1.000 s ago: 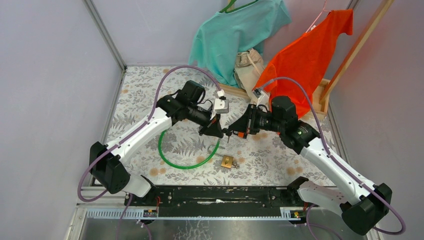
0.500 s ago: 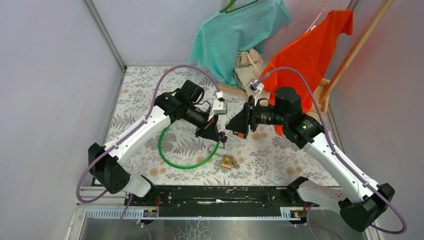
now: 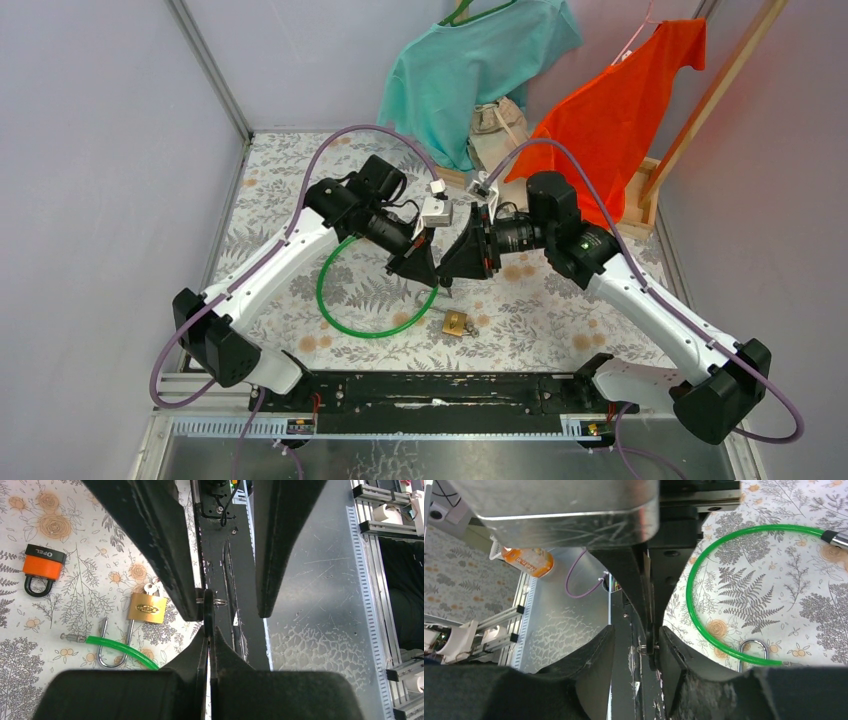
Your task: Unlock with the key
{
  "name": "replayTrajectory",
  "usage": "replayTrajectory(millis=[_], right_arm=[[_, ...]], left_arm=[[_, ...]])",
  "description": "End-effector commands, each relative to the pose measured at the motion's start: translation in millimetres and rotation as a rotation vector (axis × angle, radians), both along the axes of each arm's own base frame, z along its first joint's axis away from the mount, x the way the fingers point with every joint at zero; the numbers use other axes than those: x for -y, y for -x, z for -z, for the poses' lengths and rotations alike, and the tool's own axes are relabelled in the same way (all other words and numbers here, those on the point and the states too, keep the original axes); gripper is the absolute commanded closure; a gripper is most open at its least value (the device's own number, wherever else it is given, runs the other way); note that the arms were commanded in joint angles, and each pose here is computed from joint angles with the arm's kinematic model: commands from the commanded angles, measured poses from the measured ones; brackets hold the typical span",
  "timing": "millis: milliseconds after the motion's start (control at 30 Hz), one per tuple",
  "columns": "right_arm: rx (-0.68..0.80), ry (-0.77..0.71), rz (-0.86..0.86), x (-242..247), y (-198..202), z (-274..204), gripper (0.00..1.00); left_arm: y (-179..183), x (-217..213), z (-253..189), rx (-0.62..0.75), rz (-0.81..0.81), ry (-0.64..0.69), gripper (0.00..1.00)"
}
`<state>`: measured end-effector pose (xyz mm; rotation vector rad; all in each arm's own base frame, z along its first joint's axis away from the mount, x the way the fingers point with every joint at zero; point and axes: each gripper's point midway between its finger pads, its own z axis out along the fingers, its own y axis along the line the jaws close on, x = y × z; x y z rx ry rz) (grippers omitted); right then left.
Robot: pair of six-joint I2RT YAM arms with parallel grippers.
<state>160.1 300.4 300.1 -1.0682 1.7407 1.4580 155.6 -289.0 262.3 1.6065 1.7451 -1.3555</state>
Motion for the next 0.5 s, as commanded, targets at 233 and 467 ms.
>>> replayTrajectory(millis=[233, 467], right_arm=[[0.070, 0.018, -0.035, -6.8, 7.6, 2.2, 0.77], [0.082, 0.079, -0.025, -3.1, 10.3, 16.4, 0.76]], left_arm=[[2.7, -2.0, -10.8, -0.007, 0.021, 0.009, 1.00], [3.0, -2.9, -14.3, 0.001, 0.024, 0.008, 0.99]])
